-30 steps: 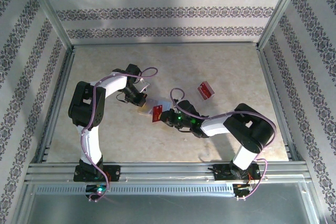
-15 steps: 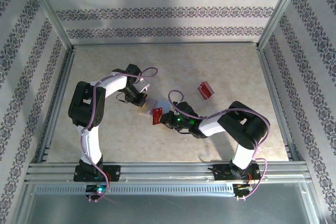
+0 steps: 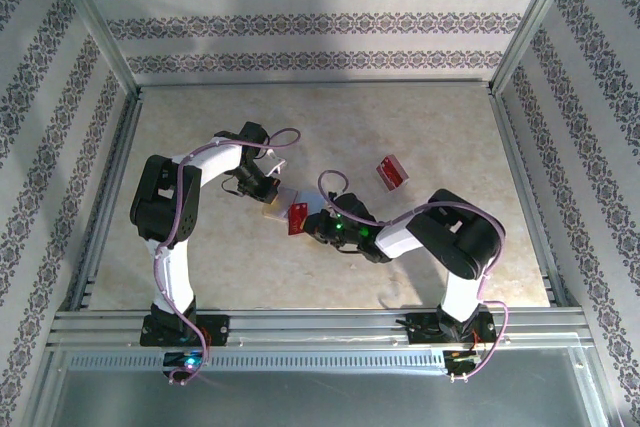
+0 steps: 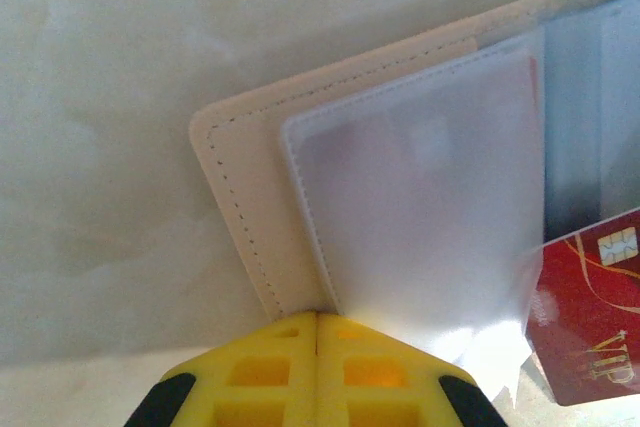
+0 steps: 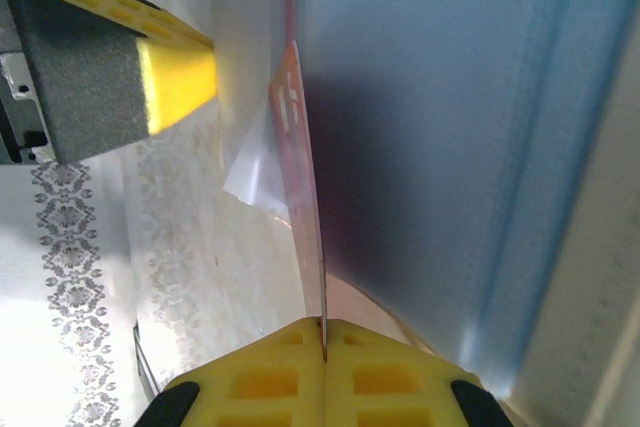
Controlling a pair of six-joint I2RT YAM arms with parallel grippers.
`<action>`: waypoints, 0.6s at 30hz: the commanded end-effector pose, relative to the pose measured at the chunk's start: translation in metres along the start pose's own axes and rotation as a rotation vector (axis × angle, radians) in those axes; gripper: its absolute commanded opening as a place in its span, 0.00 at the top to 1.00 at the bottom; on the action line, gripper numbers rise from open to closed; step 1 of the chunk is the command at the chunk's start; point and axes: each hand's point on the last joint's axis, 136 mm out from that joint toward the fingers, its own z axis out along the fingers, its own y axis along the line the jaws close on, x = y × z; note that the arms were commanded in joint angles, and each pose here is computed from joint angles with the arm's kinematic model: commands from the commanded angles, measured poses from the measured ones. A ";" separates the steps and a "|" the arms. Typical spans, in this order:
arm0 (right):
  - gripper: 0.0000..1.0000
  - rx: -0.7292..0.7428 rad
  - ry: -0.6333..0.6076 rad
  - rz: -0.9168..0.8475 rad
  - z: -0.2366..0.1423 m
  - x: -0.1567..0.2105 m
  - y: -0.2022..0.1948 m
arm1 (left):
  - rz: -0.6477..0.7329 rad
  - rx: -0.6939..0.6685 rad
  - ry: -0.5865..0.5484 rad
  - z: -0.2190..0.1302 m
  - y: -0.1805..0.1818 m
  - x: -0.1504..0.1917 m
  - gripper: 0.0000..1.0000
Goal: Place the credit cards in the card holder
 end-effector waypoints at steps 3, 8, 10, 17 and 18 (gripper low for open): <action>1.00 -0.019 -0.048 0.002 0.001 -0.016 0.004 | -0.026 0.007 0.052 0.008 0.003 0.009 1.00; 1.00 -0.018 -0.063 0.013 0.004 -0.024 -0.001 | -0.026 -0.001 0.054 0.008 0.005 0.010 1.00; 1.00 -0.020 -0.077 0.015 0.006 -0.028 -0.001 | -0.028 0.007 0.049 0.007 0.003 0.009 1.00; 1.00 -0.029 -0.095 0.030 0.016 -0.034 -0.004 | -0.028 0.015 0.046 0.007 0.002 0.008 1.00; 1.00 -0.025 -0.104 0.034 0.016 -0.035 -0.006 | -0.028 0.016 0.045 0.007 0.002 0.008 1.00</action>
